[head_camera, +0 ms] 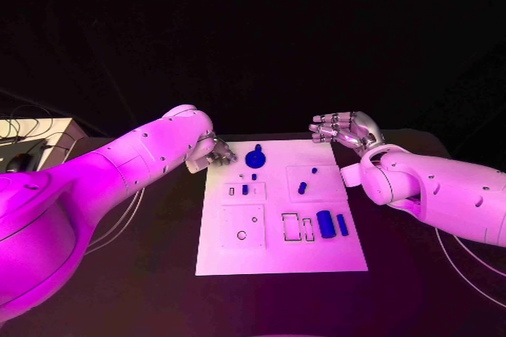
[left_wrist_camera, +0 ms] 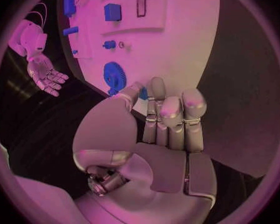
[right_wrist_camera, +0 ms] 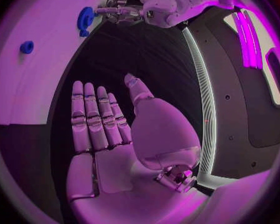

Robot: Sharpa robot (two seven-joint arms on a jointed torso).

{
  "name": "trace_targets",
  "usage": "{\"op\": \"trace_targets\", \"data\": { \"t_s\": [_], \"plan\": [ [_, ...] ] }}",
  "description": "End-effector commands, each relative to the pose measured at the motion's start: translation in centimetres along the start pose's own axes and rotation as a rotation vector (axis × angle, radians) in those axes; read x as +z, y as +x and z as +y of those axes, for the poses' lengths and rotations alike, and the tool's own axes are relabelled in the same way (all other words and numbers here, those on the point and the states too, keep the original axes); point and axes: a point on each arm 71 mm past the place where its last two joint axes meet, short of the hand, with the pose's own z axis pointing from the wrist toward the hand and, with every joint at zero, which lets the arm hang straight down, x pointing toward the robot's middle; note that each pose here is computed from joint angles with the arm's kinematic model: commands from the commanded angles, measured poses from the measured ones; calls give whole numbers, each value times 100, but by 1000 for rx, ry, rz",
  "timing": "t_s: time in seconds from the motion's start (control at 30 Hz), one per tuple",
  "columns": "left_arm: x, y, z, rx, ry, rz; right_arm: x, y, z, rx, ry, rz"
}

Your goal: Assemble the parts on the task board

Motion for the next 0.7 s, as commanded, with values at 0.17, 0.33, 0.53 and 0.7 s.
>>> {"op": "trace_targets", "data": {
  "t_s": [0.17,0.33,0.53,0.7],
  "plan": [
    [38,84,57,-47,25,63,3,9,8,6,-9,15],
    [36,82,74,-63,37,79,3,5,5,6,-8,15],
    [12,53,131,-82,59,83,1,-3,1,5,-7,14],
    [-35,-19,198,-106,109,50,-3,-20,-6,4,-6,11]
  ]
}}
